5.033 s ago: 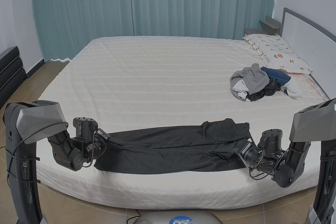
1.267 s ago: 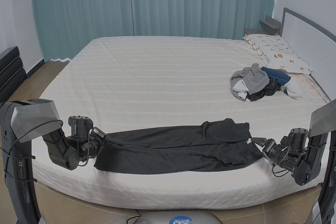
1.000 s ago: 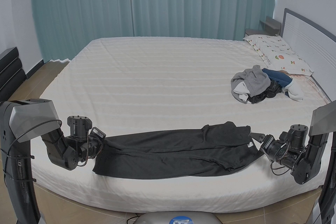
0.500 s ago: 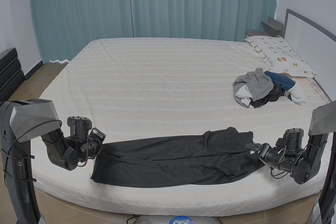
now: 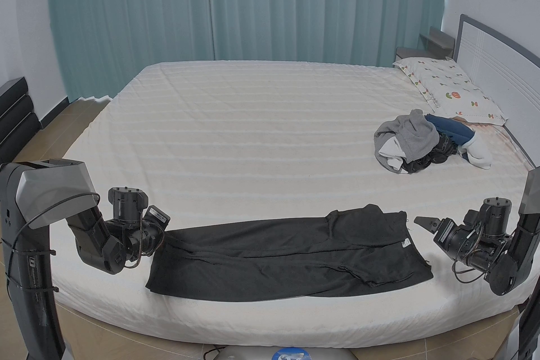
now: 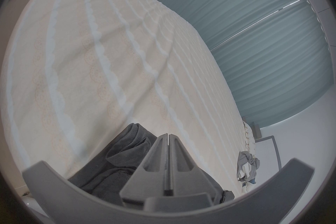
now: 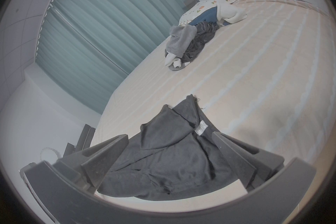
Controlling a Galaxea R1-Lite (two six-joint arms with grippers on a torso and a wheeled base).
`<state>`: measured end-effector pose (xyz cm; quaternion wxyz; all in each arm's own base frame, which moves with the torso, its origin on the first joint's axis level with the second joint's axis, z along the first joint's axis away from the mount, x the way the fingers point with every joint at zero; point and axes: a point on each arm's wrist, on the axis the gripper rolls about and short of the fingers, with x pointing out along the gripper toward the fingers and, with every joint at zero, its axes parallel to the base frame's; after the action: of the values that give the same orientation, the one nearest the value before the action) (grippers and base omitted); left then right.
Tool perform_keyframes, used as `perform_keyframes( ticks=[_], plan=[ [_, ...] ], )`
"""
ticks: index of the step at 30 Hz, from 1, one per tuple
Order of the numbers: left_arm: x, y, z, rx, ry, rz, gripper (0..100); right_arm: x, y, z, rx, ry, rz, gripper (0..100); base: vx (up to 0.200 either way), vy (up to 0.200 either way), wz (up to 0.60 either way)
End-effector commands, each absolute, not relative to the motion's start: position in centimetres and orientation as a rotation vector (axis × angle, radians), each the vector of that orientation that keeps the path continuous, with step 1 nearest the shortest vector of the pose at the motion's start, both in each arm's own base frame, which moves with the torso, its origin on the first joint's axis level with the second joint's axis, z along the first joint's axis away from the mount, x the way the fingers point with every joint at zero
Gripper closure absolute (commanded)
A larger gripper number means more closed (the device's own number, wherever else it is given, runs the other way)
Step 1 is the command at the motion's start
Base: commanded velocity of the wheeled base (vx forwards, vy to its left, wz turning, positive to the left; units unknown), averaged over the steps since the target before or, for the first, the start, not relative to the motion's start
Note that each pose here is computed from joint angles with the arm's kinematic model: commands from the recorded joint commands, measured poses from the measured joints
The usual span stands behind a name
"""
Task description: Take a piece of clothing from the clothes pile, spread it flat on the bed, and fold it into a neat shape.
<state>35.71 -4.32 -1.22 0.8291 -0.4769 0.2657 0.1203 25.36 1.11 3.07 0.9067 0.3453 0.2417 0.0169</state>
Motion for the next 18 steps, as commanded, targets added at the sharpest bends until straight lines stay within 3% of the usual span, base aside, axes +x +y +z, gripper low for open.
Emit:
perform_keyframes(
  ticks=[1, 18],
  plan=[
    [35.7, -4.3, -1.3, -1.012, 0.565, 0.256, 100, 25.6, 1.6, 4.4, 0.708, 0.454, 0.076, 0, 0.000, 0.000, 0.00],
    [35.7, -4.3, -1.3, -1.012, 0.565, 0.256, 100, 35.5, 5.8, -3.5, 0.666, 0.585, 0.148, 0, 0.000, 0.000, 0.00]
  ],
)
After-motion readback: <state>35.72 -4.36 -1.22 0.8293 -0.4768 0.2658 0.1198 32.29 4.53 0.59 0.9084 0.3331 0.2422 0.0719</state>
